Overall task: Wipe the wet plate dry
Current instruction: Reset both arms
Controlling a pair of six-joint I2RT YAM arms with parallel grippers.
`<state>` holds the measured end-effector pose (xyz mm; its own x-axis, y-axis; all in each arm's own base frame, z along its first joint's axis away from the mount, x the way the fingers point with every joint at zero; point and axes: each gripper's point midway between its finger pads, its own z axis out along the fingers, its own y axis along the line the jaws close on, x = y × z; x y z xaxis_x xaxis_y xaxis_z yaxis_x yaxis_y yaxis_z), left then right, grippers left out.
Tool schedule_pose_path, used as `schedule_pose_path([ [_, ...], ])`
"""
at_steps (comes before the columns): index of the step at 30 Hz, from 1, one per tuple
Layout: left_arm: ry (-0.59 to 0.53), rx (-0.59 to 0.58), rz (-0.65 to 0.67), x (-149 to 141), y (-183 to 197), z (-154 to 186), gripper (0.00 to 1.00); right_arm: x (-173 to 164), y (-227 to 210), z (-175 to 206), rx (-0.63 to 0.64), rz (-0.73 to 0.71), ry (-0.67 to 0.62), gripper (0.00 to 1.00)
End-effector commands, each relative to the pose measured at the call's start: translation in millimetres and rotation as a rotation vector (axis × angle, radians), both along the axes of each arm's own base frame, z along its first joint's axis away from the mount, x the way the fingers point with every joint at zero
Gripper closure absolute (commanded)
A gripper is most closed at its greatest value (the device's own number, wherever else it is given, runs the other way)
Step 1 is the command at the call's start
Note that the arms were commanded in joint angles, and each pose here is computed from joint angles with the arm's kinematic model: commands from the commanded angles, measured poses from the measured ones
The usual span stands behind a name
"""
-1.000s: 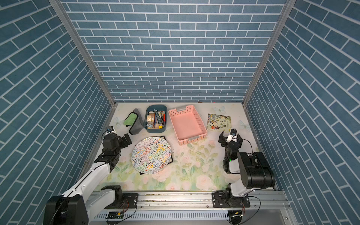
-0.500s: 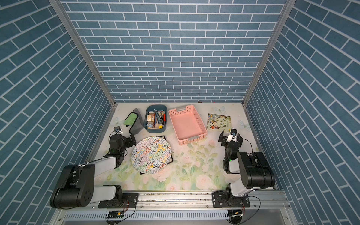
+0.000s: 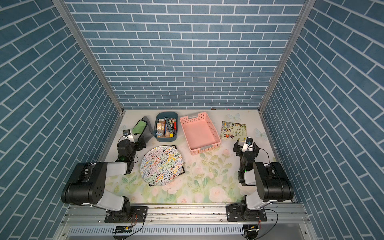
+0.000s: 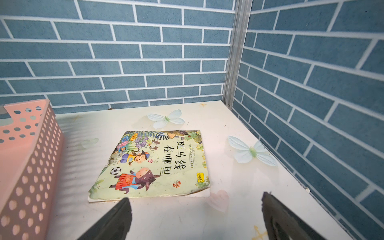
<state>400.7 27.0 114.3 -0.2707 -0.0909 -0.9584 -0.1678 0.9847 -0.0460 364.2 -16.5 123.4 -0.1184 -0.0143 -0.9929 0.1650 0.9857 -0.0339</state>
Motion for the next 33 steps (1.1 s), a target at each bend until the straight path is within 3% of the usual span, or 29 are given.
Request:
schedule_pose_path([
  [1,-0.083,0.032,-0.027,-5,-4,15,0.00,0,2,7,-0.031,0.011,-0.024,0.00],
  [7,-0.130,0.050,-0.044,-18,-9,17,0.00,0,2,7,-0.031,0.012,-0.023,0.01],
  [9,-0.191,0.055,-0.055,-29,-11,20,0.00,0,1,7,-0.030,0.010,-0.023,0.01],
  [33,-0.176,0.069,-0.051,-29,-13,17,0.00,2,2,6,-0.035,0.009,-0.015,0.00],
])
